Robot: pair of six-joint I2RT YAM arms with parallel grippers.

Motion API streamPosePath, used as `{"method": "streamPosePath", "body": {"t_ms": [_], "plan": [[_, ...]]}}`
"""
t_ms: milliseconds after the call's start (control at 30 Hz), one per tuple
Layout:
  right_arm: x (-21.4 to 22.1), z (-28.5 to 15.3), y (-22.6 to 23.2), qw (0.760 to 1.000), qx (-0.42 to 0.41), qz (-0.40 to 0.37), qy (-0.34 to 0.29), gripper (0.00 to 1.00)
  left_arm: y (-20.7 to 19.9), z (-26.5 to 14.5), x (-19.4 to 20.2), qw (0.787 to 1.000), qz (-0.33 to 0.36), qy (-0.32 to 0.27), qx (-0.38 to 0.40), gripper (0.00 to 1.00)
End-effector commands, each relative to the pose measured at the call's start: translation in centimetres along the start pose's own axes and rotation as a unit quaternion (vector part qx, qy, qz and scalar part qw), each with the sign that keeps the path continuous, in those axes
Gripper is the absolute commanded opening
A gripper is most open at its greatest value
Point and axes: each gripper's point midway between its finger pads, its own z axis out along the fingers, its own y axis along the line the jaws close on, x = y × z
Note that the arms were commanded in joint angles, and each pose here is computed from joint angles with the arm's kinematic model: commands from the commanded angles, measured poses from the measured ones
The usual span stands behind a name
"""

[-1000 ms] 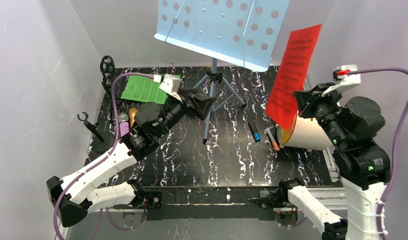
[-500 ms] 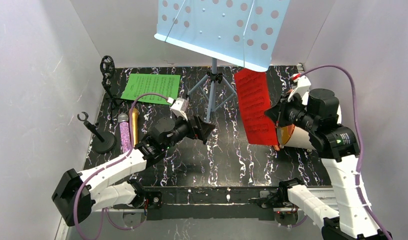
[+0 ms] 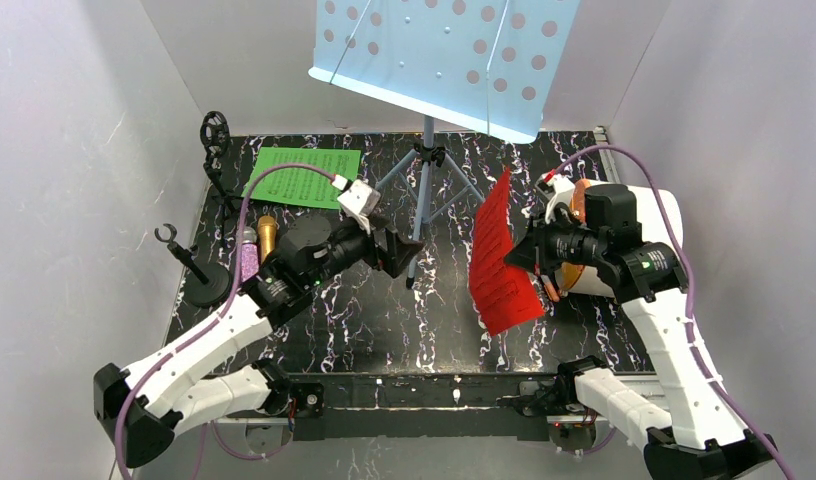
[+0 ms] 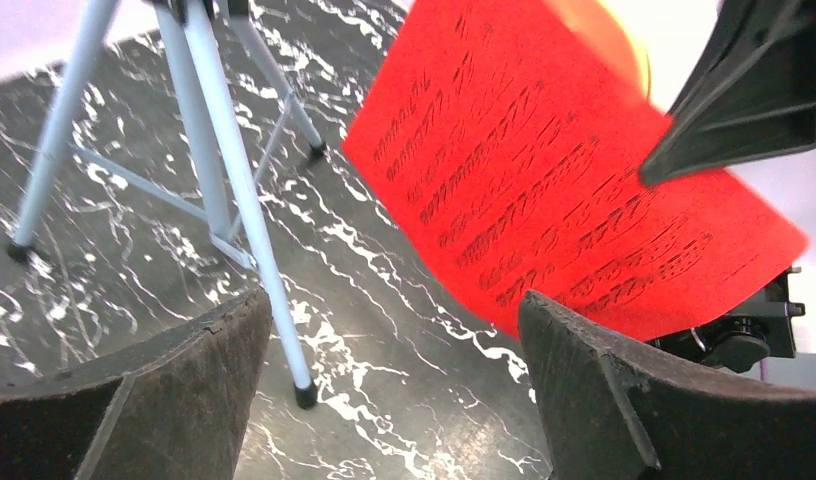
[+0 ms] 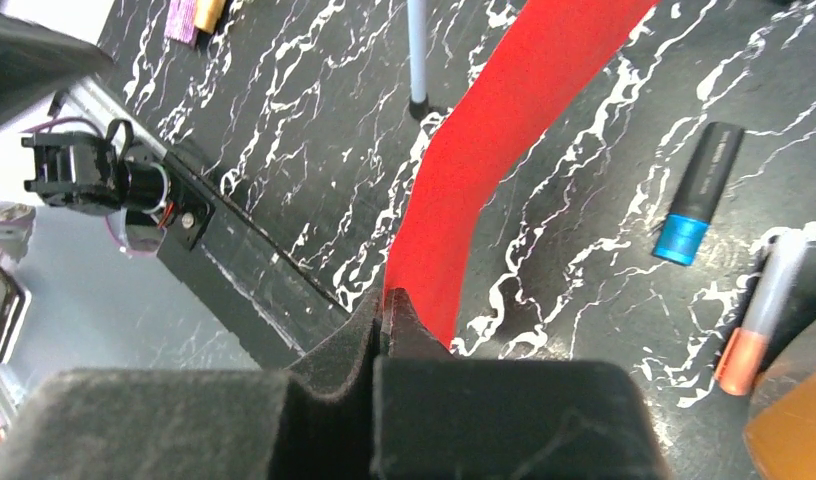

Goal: Pack up the instrument practice props
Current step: Pick up the sheet music from the music stand.

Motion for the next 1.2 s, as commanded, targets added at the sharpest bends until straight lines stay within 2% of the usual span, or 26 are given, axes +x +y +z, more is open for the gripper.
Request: {"method": "streamPosePath", "body": {"t_ms": [0,67,100,200,333,433,733,767,867,1000,1167], "plan": [[1.0,0.7,1.4,0.999,-0.048,-0.009,0.018,0.01,0.7,-1.8,-1.2,0.998,0.053,0.007,-0.02,0.91],[1.1,0.8,1.8,0.998,-0.06,-0.007,0.015,0.01,1.5,-2.0,-0.4,0.999,0.02,0.005,-0.045,0.92],[0.8,1.0,2.0,0.998,-0.069,-0.005,0.009,0.01,2.4,-2.0,0.4,0.997,-0.017,0.001,-0.075,0.92],[0.0,1.2,3.2,0.995,-0.103,0.002,-0.015,0.01,2.2,-1.7,1.7,0.99,-0.119,-0.029,-0.073,0.92],[-1.2,1.1,4.5,0.989,-0.138,0.009,-0.046,0.01,1.3,-1.4,2.0,0.962,-0.259,-0.067,-0.053,0.92],[-2.2,0.9,5.3,0.985,-0.159,0.008,-0.071,0.01,0.8,-1.4,2.3,0.942,-0.324,-0.073,-0.041,0.92],[-5.3,-0.1,7.1,0.966,-0.203,0.005,-0.157,0.01,0.7,-2.1,3.7,0.904,-0.42,-0.065,-0.046,0.92],[-6.3,-0.8,7.6,0.959,-0.211,-0.008,-0.191,0.01,0.6,-2.3,4.1,0.889,-0.451,-0.071,-0.038,0.92],[-7.1,-1.5,8.2,0.949,-0.223,-0.02,-0.222,0.01,0.2,-2.3,4.3,0.876,-0.476,-0.071,-0.021,0.92],[-7.7,-2.0,8.7,0.939,-0.238,-0.033,-0.245,0.01,-0.6,-2.3,3.6,0.867,-0.492,-0.078,0.007,0.91],[-7.6,-2.0,9.1,0.934,-0.257,-0.033,-0.247,0.01,-2.0,-2.6,2.4,0.865,-0.491,-0.088,0.055,0.9]]}}
